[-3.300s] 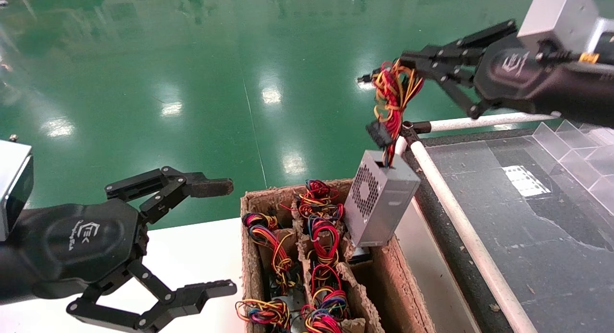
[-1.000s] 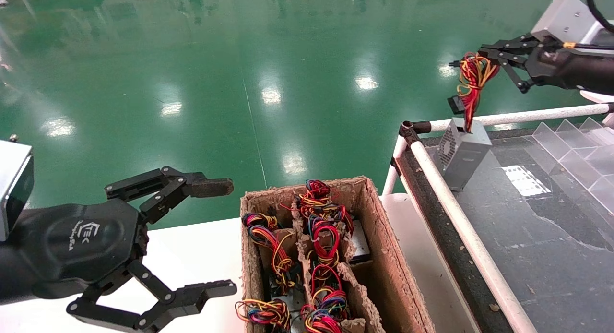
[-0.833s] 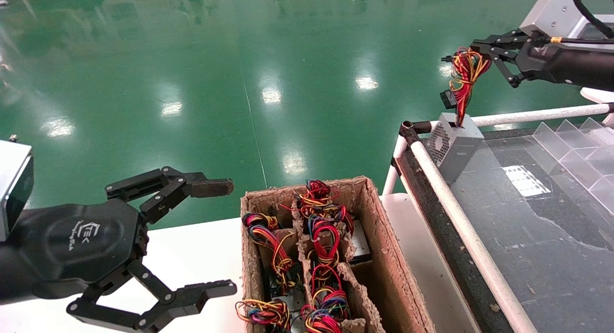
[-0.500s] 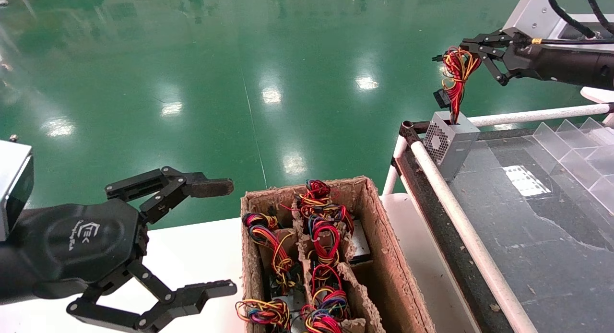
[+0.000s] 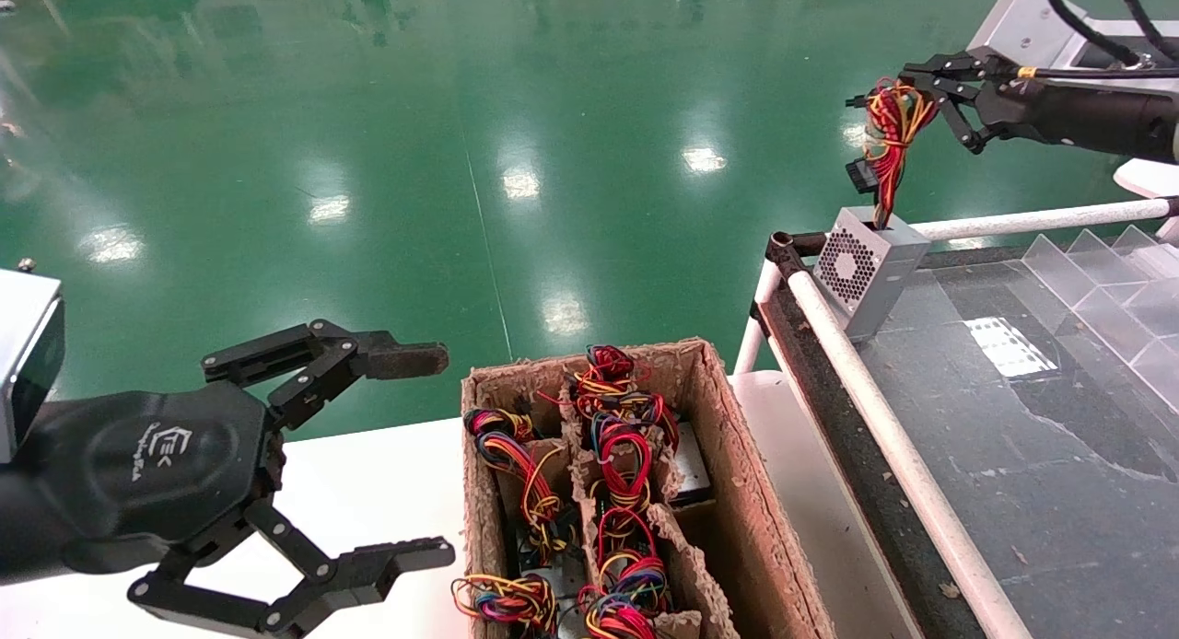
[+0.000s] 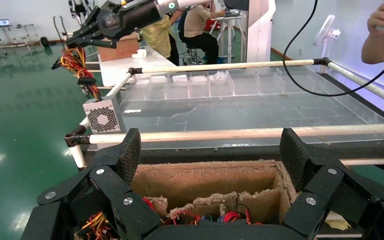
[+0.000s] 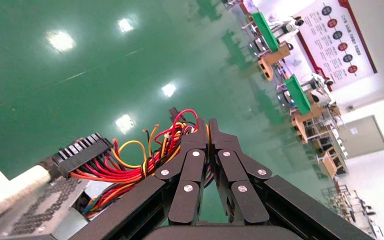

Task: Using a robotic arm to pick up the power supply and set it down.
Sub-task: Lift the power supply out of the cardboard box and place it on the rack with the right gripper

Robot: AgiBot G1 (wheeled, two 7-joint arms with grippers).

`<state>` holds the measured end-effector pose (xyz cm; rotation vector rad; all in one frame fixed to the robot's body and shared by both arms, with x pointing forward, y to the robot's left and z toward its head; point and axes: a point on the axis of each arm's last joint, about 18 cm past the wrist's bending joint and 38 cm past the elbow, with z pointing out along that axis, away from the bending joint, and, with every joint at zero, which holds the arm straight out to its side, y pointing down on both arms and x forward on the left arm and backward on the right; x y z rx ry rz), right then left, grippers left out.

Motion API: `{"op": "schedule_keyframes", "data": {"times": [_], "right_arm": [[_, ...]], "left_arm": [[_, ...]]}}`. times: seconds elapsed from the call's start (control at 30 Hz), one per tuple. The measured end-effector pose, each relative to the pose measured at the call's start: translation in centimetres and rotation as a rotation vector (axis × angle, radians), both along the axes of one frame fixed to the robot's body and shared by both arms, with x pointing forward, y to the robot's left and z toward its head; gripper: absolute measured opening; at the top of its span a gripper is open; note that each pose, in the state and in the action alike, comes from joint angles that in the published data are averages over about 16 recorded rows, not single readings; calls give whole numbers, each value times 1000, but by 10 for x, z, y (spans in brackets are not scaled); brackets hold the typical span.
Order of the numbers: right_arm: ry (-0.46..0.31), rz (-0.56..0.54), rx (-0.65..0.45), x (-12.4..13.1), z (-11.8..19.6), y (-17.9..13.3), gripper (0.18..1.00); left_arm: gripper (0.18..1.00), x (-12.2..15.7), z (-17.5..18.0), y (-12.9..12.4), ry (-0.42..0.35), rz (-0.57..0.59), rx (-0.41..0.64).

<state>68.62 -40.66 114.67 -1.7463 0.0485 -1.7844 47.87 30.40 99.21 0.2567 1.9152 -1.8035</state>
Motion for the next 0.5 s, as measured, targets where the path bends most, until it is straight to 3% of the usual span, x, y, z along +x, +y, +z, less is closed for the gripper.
{"op": "schedule_keyframes", "data": {"times": [0.5], "right_arm": [[10,30,-2,2,-2,10,197]], "left_arm": [[1001,0,0,0,0,0,0]]}}
